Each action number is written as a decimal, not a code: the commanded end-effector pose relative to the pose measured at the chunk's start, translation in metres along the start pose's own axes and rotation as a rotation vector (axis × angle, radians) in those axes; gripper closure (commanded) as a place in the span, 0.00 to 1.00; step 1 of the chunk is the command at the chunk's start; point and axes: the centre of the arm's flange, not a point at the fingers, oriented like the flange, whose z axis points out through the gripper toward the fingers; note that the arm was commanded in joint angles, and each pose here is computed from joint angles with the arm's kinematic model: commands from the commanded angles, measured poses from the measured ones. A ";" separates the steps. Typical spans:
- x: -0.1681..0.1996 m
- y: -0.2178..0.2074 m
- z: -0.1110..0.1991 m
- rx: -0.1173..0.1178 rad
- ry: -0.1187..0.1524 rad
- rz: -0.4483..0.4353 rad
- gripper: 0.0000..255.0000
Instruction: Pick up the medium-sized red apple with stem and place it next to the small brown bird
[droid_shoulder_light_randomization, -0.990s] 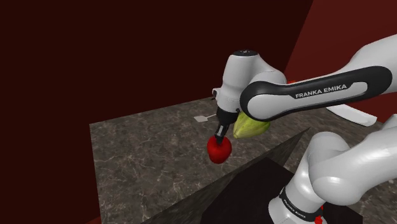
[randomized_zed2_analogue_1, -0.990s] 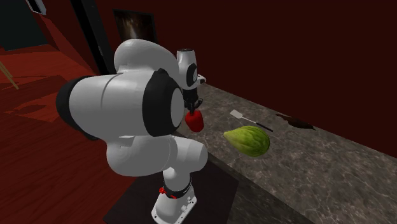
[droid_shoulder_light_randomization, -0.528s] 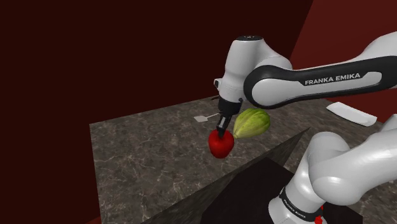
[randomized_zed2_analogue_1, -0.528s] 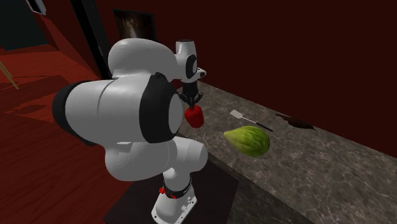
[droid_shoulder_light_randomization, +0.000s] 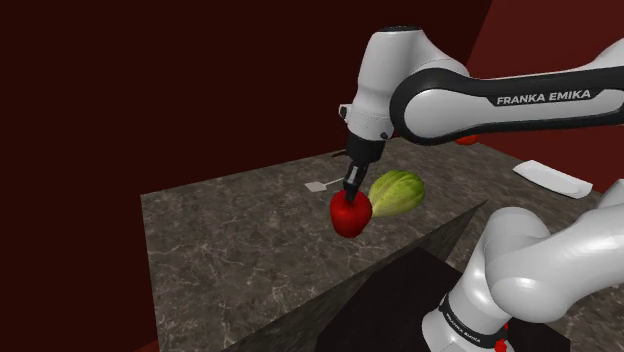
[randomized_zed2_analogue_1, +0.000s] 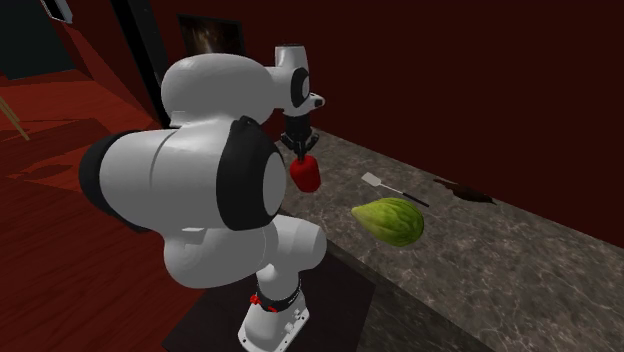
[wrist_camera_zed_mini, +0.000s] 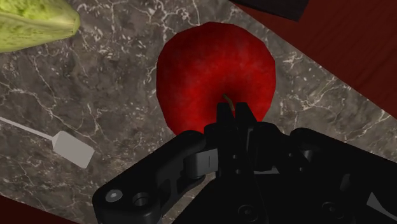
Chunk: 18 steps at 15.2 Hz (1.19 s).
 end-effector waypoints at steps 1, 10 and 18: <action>0.000 0.000 -0.010 0.000 0.000 0.000 1.00; 0.002 0.003 -0.058 0.000 0.000 0.000 1.00; 0.004 0.005 -0.100 0.000 0.000 0.000 1.00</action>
